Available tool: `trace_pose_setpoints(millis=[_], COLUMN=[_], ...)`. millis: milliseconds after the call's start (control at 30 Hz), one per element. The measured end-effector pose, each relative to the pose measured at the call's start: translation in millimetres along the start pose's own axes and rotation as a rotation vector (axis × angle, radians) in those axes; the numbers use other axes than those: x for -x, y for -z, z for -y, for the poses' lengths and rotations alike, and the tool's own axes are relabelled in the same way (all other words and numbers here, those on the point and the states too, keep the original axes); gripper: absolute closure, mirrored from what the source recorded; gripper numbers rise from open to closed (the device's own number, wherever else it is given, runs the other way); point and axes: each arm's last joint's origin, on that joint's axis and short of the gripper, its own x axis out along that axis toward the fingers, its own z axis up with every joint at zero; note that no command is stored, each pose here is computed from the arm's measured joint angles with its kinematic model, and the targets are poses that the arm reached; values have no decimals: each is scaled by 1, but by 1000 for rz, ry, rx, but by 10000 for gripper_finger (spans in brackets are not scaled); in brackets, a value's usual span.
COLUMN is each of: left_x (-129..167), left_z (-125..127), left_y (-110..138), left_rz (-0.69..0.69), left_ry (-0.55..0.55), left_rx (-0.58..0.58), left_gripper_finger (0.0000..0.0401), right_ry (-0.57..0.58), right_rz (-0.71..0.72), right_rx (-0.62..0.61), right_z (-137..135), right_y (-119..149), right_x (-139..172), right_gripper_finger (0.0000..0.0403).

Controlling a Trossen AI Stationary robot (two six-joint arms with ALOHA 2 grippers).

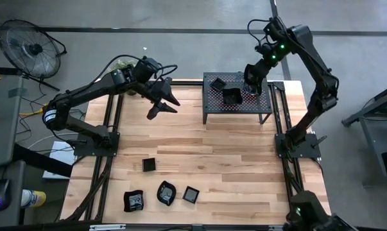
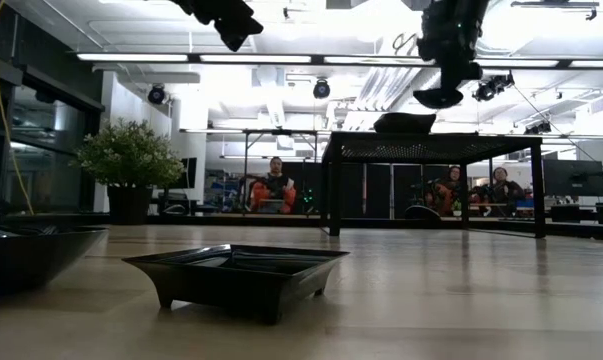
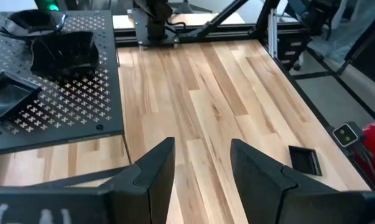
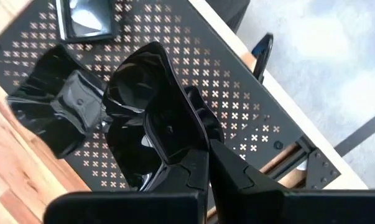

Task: Pick & Place Mini shaped plates
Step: Stack the black leaf-shaped plate on top of the black leaf-shaped plates on the shelf

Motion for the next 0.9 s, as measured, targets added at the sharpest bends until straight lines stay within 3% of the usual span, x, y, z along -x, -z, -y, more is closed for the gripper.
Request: trace_pose_setpoints(millis=[600,900], left_x=[2,2], left_z=[3,3], left_y=[2,2], left_rz=[-3,-9], left_ry=[47,30], left_rx=[1,4], left_gripper_finger=[247,247], right_ry=[32,15], right_rz=[-151,-136], right_rx=[38,73], right_z=[13,16], right_y=[0,0], right_x=[-32,-35], right_gripper_finger=[403,403])
